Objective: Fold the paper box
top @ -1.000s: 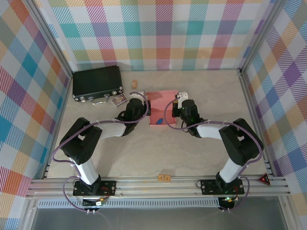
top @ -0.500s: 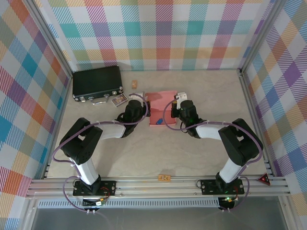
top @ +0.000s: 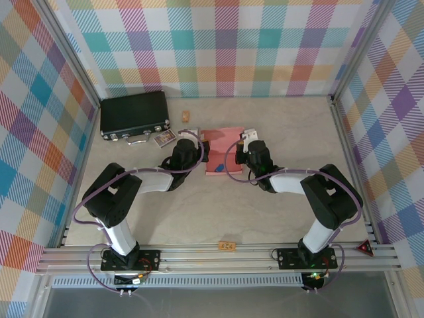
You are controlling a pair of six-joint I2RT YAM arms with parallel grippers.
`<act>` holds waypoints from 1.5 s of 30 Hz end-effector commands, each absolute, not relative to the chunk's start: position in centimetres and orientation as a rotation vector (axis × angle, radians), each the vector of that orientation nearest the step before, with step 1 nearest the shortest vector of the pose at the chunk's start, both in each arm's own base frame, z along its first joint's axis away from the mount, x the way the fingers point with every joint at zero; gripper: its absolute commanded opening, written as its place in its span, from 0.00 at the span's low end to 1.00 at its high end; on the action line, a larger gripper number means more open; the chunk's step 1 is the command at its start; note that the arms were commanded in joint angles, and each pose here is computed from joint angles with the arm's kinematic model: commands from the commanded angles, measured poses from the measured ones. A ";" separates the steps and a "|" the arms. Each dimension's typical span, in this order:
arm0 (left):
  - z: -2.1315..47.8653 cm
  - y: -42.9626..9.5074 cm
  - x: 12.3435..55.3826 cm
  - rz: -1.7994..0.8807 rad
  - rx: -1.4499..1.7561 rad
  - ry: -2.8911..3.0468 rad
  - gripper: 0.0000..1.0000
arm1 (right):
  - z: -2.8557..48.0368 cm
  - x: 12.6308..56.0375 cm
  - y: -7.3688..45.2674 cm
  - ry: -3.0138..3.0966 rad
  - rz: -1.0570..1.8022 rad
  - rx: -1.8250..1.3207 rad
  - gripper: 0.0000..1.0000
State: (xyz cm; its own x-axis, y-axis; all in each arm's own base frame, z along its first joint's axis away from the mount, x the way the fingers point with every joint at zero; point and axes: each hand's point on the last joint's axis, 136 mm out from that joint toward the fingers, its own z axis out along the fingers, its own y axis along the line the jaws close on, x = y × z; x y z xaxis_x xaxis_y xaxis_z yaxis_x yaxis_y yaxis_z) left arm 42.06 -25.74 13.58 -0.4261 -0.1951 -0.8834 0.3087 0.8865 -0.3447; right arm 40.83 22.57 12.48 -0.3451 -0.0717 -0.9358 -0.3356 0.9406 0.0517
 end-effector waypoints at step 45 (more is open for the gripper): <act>10.4 -26.6 36.0 -0.723 0.173 2.015 0.17 | 9.3 35.0 24.2 1.977 0.367 -0.369 0.03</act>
State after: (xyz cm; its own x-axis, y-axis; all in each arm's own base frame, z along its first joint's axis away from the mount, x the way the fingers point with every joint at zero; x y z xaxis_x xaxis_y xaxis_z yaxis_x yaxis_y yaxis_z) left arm 37.33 -25.44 9.87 -0.5272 -0.1639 -0.8338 0.3489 0.8530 -0.3882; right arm 36.11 23.13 9.08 -0.3994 -0.1117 -0.9100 -0.3790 0.9239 0.0529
